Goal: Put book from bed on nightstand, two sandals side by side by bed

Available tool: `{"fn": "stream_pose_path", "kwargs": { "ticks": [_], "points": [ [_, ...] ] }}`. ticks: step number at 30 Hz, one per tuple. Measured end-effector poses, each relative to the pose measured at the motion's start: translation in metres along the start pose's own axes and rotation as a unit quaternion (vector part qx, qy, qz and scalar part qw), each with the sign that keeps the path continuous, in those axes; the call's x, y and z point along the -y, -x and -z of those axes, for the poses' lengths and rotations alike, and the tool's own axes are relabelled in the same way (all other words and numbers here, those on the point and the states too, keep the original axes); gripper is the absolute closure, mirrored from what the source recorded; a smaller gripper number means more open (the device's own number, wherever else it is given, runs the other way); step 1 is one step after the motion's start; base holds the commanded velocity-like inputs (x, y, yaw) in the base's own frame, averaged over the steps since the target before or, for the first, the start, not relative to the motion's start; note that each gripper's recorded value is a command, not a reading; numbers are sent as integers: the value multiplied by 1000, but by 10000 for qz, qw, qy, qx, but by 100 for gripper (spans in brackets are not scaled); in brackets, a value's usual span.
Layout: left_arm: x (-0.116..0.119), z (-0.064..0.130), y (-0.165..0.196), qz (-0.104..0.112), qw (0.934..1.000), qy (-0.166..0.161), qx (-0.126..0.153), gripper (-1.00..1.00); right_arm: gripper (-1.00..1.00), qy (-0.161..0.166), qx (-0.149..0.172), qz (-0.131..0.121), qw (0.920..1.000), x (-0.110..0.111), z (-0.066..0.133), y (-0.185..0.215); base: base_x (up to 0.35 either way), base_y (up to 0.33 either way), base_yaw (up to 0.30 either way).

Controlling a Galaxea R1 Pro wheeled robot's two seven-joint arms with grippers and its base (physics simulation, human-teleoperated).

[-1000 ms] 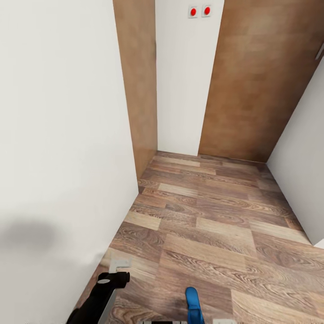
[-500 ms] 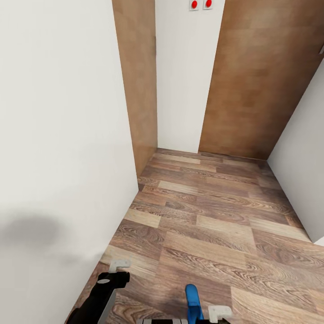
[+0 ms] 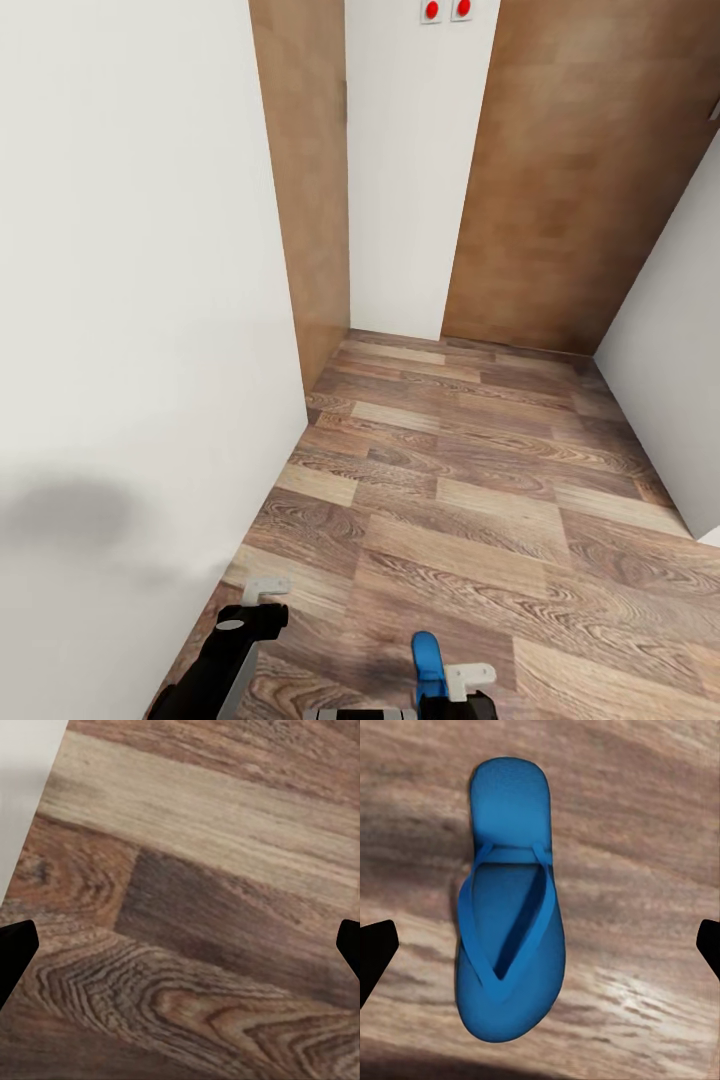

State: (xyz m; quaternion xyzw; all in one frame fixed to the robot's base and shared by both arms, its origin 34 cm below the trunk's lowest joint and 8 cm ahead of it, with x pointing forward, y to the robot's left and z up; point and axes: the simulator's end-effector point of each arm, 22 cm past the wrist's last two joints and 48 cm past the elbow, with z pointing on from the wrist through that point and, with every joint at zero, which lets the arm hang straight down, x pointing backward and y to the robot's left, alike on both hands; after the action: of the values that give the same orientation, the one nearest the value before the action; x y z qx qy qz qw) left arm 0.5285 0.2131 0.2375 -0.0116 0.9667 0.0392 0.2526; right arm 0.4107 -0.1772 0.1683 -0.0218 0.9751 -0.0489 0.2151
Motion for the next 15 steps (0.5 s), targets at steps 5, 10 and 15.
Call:
{"fn": "stream_pose_path", "kwargs": {
  "ticks": [5, 10, 15],
  "points": [
    [0, 0, 0, 0, 10000, 0, -2, -100, -100, 24, 13, 28, 10000, -3, 0, 3, 0, 0, 0],
    [0, -6, -10, -9, 9999, 1, -105, -100, -100, 44, -84, 49, 9999, -5, -4, -5, 0, 0, 0],
    [1, -11, -19, -18, 9998, 1, -204, -100, -100, 58, -198, 63, 9998, -6, -7, -14, 0, 0, 0]
  ]
}}
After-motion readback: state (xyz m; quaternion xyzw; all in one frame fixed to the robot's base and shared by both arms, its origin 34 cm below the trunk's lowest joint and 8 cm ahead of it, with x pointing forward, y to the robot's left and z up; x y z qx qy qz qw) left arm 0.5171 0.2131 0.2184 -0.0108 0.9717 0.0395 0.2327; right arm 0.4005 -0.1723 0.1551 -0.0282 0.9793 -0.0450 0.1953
